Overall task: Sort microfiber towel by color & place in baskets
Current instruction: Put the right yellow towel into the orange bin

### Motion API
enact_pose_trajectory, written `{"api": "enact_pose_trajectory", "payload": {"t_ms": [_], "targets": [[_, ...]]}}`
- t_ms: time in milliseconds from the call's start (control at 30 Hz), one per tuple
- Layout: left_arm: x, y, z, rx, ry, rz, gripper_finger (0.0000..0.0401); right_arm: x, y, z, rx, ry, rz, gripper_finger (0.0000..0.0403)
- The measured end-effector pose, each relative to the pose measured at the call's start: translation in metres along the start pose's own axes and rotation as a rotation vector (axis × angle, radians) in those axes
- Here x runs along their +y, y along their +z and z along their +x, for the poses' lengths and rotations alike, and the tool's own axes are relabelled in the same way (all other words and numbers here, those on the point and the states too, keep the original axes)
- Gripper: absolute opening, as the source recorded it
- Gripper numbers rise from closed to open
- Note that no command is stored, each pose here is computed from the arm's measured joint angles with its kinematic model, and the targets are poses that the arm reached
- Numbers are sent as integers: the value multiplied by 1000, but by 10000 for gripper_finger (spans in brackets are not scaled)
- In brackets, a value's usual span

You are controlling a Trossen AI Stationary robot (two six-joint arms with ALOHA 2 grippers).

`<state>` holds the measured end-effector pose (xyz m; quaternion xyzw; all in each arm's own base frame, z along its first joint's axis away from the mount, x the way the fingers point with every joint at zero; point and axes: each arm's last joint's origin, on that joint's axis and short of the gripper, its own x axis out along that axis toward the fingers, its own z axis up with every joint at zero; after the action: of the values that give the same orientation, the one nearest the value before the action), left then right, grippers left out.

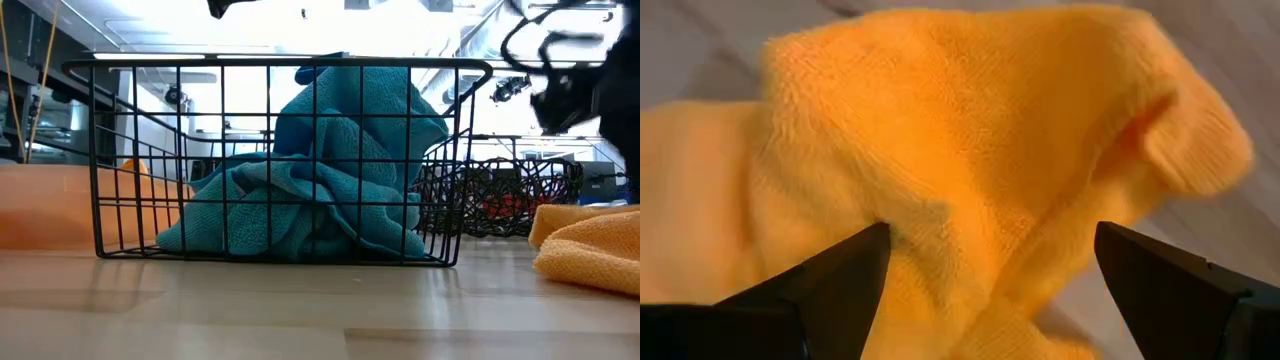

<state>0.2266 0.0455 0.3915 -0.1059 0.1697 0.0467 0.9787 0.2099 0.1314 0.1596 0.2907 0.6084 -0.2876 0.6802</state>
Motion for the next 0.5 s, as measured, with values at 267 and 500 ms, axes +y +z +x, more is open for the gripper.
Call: {"api": "enact_pose_trajectory", "payload": {"t_ms": [267, 500], "targets": [[-1, 4, 0, -45, -7, -72, 273, 15, 2, 34, 28, -46, -72, 303], [-2, 18, -2, -193, 11, 89, 273, 5, -9, 9, 46, -5, -186, 27]]}}
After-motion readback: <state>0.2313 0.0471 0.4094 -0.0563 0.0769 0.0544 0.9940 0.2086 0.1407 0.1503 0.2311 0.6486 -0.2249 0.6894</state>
